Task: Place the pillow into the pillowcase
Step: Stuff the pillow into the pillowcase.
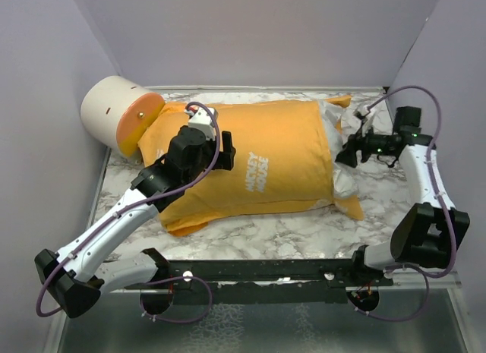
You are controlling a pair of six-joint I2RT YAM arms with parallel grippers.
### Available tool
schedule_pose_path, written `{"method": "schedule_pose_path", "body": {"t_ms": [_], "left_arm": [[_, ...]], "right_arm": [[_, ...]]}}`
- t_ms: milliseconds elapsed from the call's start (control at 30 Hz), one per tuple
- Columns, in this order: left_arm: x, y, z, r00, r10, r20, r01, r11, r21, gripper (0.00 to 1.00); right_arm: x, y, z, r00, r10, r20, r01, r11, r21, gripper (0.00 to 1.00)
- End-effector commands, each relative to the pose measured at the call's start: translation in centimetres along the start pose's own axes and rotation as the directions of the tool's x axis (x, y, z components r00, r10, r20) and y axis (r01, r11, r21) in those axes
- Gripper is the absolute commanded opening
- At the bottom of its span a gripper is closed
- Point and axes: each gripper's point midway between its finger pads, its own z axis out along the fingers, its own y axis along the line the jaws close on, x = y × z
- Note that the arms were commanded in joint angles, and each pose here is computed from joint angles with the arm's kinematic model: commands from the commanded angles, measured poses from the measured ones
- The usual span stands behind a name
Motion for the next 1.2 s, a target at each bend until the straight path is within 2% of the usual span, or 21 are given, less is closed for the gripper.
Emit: {"method": "schedule_pose_path", "body": {"t_ms": [0, 67, 167, 267, 367, 433, 467, 533, 600, 667, 733, 833, 1033, 1167], "left_arm": [[1.4, 1.7, -1.3, 1.0, 0.0, -0.029, -0.001, 0.998, -0.057, 0.82], [1.8, 1.8, -1.6, 0.999, -0.008, -0.036, 0.006, 0.999, -0.052, 0.82], [2.8, 1.7, -1.6, 0.998, -0.029, -0.056, 0.026, 0.999, -0.046, 0.82], [4.0, 1.6, -1.3, 0.994, -0.049, -0.095, 0.045, 0.998, -0.046, 0.81], [4.7, 1.7, -1.5, 0.99, -0.073, -0.119, 0.067, 0.996, -0.051, 0.77], [4.9, 1.9, -1.9, 0.989, -0.086, -0.119, 0.08, 0.995, -0.055, 0.74], [5.0, 2.0, -2.1, 0.989, -0.094, -0.115, 0.088, 0.995, -0.056, 0.73], [5.4, 2.2, -2.4, 0.988, -0.099, -0.116, 0.092, 0.994, -0.062, 0.72], [5.8, 2.3, -2.3, 0.987, -0.1, -0.125, 0.092, 0.994, -0.065, 0.71], [6.1, 2.1, -1.9, 0.986, -0.099, -0.137, 0.092, 0.994, -0.055, 0.71], [6.5, 1.5, -1.0, 0.985, -0.087, -0.15, 0.083, 0.996, -0.033, 0.71], [6.8, 0.4, 1.4, 0.984, -0.046, -0.173, 0.048, 0.999, 0.009, 0.7], [5.4, -4.4, 8.9, 0.972, 0.058, -0.229, -0.026, 0.99, 0.141, 0.68], [3.0, -8.3, 14.0, 0.973, 0.095, -0.208, -0.044, 0.971, 0.237, 0.68]], "right_arm": [[-6.7, -5.6, -8.8, 0.97, -0.243, 0.0, 0.227, 0.908, 0.353, 0.72], [-10.2, -4.5, -10.0, 0.937, -0.347, 0.041, 0.315, 0.89, 0.329, 0.84], [-14.7, 0.1, -8.8, 0.88, -0.427, 0.206, 0.408, 0.903, 0.132, 0.98], [-17.7, 5.1, -3.4, 0.822, -0.497, 0.278, 0.529, 0.847, -0.048, 1.0], [-18.9, 7.8, 1.3, 0.725, -0.596, 0.345, 0.661, 0.743, -0.106, 1.0], [-19.4, 7.9, 3.7, 0.686, -0.628, 0.368, 0.704, 0.701, -0.115, 1.0], [-19.8, 7.7, 4.8, 0.686, -0.633, 0.359, 0.706, 0.698, -0.119, 1.0], [-20.2, 5.6, 7.3, 0.728, -0.623, 0.286, 0.672, 0.732, -0.116, 1.0], [-19.1, 2.1, 9.6, 0.808, -0.571, 0.147, 0.586, 0.806, -0.088, 0.99], [-16.8, -1.1, 11.0, 0.852, -0.523, 0.0, 0.522, 0.851, -0.061, 0.94], [-14.0, -3.2, 11.0, 0.865, -0.489, -0.11, 0.49, 0.872, -0.021, 0.85], [-10.7, -4.7, 8.8, 0.883, -0.438, -0.168, 0.454, 0.888, 0.075, 0.7], [-3.8, -7.4, 0.6, 0.93, -0.291, -0.226, 0.342, 0.91, 0.236, 0.57], [0.9, -7.1, -3.4, 0.933, -0.229, -0.277, 0.306, 0.911, 0.277, 0.55]]}}
